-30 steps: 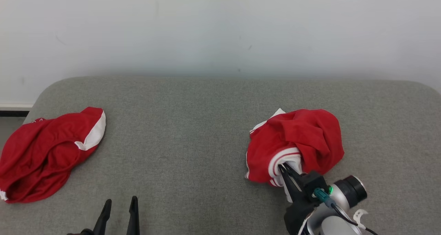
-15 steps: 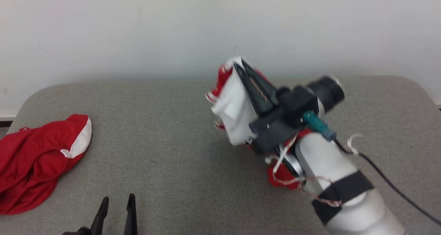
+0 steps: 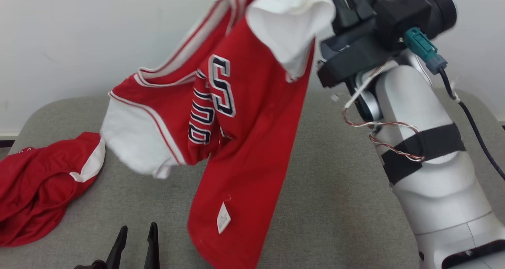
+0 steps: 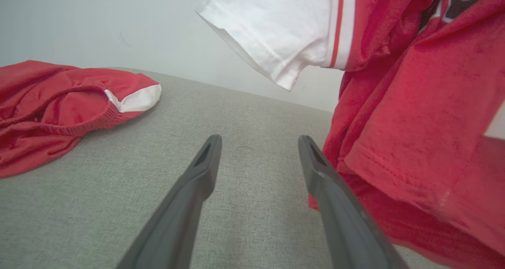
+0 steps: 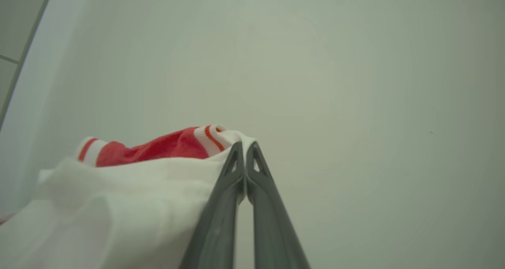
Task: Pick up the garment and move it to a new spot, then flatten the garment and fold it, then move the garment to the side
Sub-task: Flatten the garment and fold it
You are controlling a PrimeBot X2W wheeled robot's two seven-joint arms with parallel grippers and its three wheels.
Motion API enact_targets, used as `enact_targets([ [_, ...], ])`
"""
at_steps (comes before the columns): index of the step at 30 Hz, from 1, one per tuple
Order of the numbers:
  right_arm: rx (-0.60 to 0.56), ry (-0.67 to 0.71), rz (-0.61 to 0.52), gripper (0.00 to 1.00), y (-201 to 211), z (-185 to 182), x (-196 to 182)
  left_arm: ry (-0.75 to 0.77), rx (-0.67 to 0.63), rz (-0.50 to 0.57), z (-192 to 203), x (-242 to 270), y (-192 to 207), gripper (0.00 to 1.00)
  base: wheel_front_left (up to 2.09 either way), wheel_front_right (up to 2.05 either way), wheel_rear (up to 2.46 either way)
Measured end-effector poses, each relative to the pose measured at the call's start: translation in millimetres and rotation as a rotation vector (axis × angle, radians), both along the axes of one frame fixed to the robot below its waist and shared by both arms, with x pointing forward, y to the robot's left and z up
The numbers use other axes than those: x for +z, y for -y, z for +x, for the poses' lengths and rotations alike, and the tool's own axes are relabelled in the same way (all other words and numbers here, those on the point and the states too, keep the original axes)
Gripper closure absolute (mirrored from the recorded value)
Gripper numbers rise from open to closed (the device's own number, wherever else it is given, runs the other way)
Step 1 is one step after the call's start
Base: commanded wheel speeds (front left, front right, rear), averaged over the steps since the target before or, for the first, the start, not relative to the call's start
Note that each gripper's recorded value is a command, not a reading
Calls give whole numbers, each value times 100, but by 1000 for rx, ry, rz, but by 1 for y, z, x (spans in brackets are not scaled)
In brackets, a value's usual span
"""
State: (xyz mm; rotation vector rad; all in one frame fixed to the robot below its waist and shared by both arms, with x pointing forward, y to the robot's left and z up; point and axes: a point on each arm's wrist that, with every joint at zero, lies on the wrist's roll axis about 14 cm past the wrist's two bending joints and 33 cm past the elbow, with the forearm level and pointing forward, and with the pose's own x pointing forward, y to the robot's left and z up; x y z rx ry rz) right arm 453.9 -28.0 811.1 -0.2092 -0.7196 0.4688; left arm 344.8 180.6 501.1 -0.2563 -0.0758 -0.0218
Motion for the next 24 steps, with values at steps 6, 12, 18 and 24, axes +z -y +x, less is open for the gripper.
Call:
enact_targets([
  [6,-236,-300,22,100,75,44,-100,-15,-12,1,3,-5,3,0,0,0,0],
  [12,-452,-524,74,100,153,48,-188,-32,-39,7,8,-10,11,0,0,0,0],
  [18,-617,-613,144,82,213,33,-228,-42,-58,13,12,-13,16,0,0,0,0],
  [24,-711,-691,157,0,242,15,-262,-39,-61,13,13,-13,16,0,0,0,0],
])
